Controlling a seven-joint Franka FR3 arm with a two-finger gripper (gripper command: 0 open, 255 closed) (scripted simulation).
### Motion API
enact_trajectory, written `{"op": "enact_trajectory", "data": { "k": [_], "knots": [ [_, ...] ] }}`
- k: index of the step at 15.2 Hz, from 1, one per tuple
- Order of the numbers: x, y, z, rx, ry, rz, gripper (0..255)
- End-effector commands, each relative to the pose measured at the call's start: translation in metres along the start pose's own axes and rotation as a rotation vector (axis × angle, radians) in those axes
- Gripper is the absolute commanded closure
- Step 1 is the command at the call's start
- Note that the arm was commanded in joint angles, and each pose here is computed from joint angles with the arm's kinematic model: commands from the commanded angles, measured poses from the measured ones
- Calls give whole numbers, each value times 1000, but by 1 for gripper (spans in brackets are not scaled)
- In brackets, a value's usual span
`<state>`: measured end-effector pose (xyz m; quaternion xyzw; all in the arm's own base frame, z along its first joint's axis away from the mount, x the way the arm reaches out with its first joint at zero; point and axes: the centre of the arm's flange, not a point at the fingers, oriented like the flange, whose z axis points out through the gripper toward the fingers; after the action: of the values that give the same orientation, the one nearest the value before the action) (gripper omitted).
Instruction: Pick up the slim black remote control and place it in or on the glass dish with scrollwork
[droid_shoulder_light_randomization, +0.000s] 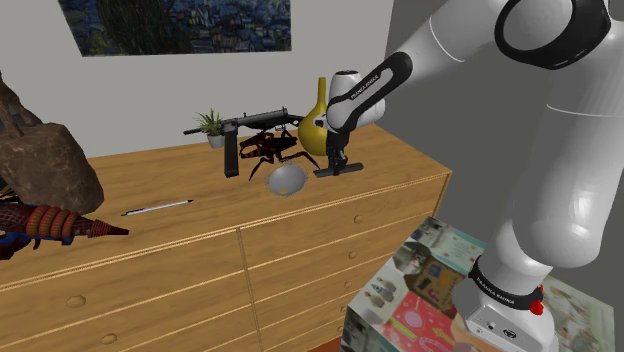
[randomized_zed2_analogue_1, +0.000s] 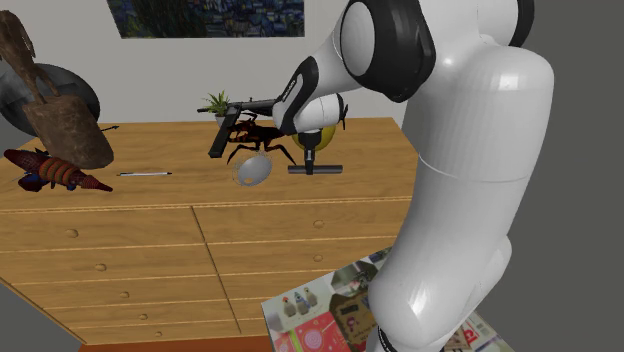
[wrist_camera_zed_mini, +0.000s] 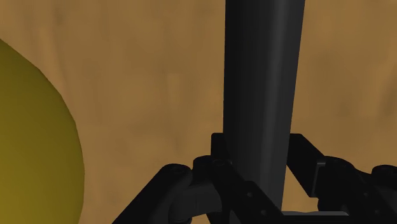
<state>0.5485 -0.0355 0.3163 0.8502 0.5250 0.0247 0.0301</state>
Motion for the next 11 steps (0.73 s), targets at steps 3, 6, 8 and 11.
{"op": "enact_trajectory", "data": {
  "k": [3, 6, 8, 11],
  "knots": [
    [-1, 0, 2, -2, 0, 2, 255],
    [-1, 1, -14, -2, 0, 2, 255],
    [-1, 2, -25, -2, 0, 2, 255],
    [-1, 3, -41, -2, 0, 2, 255]
  ]
}}
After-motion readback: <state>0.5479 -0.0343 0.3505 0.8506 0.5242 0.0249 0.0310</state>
